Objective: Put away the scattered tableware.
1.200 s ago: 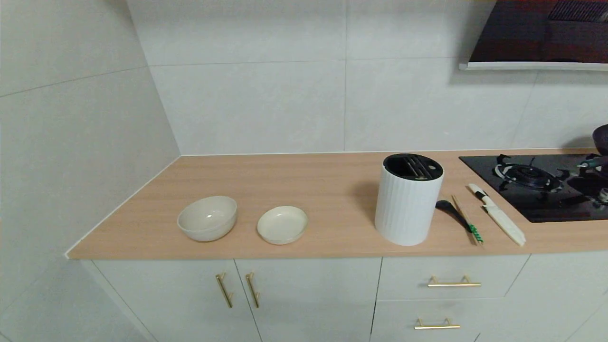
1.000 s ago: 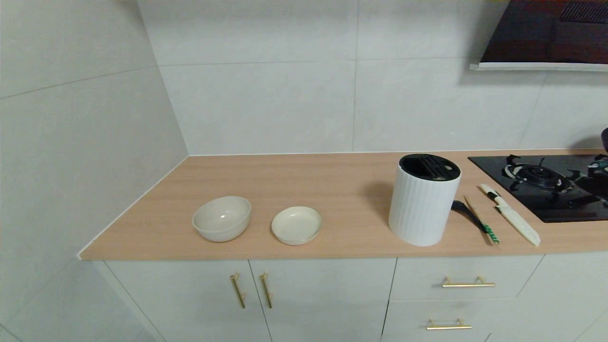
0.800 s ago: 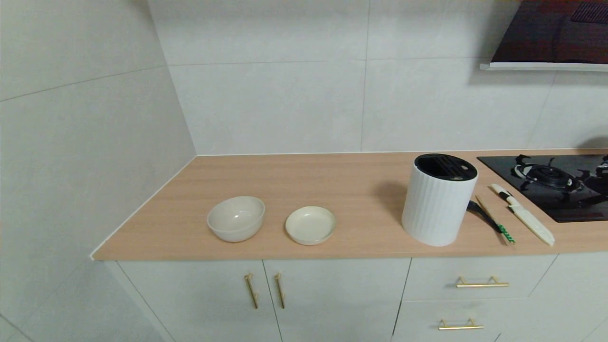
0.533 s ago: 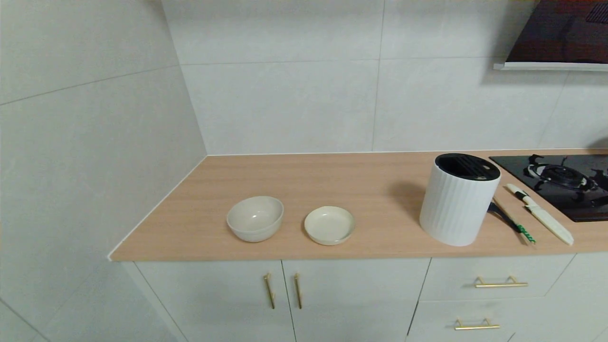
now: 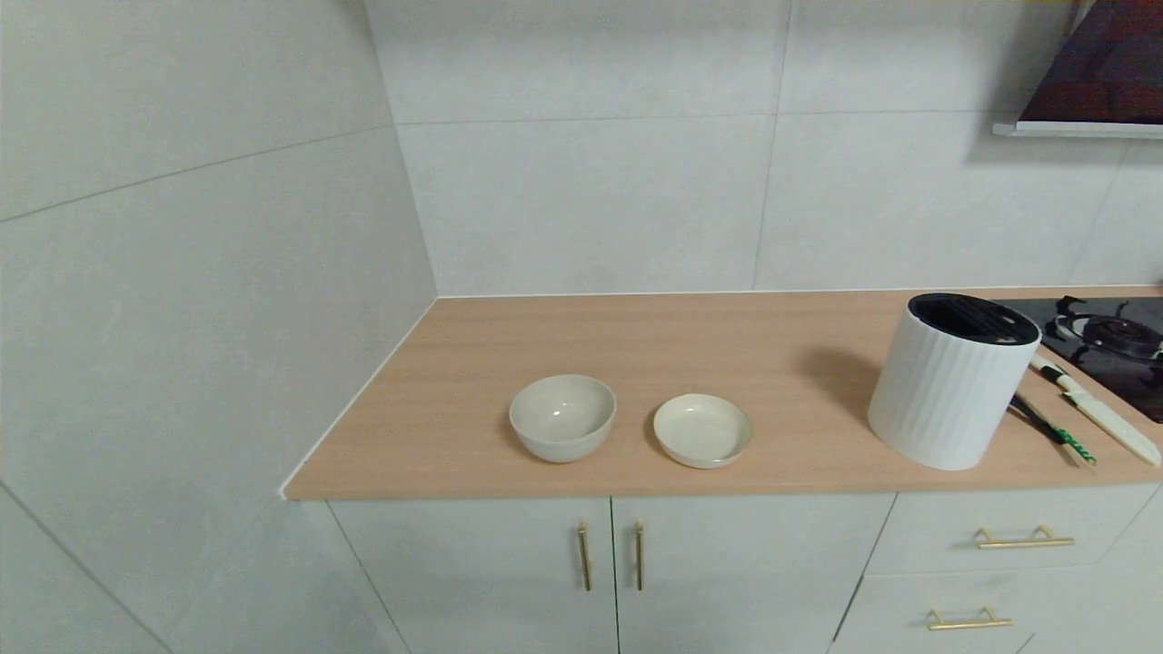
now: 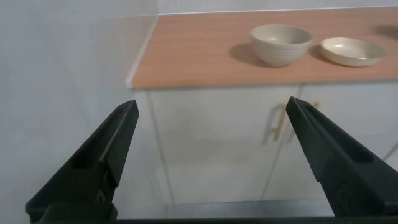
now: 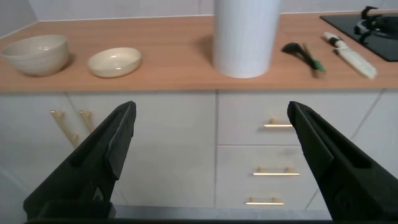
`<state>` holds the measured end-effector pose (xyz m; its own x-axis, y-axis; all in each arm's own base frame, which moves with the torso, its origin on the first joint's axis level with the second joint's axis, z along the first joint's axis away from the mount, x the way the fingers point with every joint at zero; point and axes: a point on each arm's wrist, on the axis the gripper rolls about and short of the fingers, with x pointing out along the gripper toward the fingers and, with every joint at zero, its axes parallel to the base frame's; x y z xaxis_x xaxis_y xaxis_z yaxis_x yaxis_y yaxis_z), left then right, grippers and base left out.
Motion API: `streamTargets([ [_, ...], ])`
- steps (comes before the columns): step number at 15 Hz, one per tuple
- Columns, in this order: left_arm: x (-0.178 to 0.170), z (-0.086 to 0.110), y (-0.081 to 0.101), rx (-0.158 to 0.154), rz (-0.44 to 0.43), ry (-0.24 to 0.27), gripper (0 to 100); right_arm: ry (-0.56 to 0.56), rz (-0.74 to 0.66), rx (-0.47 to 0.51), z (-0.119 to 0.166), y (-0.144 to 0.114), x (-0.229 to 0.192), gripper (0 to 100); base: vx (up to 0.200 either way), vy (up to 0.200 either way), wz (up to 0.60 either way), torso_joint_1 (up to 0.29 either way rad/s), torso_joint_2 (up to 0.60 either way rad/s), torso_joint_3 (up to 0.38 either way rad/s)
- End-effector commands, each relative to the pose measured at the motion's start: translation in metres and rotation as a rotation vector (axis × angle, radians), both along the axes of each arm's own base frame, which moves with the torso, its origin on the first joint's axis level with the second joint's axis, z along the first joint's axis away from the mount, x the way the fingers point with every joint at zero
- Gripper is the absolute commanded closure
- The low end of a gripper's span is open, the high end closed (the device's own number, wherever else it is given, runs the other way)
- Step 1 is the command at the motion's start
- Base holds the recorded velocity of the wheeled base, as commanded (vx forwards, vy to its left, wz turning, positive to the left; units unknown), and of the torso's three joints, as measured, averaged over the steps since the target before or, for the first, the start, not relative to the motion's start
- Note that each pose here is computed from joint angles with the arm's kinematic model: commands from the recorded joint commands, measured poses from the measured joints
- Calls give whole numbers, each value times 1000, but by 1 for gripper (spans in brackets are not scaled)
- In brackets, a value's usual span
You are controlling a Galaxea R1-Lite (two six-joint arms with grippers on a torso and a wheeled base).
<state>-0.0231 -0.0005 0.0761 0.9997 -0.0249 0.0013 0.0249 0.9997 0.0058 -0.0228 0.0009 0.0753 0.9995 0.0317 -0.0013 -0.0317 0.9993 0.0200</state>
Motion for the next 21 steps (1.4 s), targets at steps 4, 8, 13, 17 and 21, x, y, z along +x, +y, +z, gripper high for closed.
streamTargets([
  [4,0,0,0,0,0,1,0,0,1,0,0,0,0,0,0,0,0,0,0,0],
  [8,0,0,0,0,0,1,0,2,1,0,0,0,0,0,0,0,0,0,0,0],
  [13,0,0,0,2,0,1,0,0,1,0,0,0,0,0,0,0,0,0,0,0],
  [17,0,0,0,2,0,1,0,2,1,0,0,0,0,0,0,0,0,-123,261,141],
  [21,0,-1,0,2,0,3,0,2,1,0,0,0,0,0,0,0,0,-240,537,288],
])
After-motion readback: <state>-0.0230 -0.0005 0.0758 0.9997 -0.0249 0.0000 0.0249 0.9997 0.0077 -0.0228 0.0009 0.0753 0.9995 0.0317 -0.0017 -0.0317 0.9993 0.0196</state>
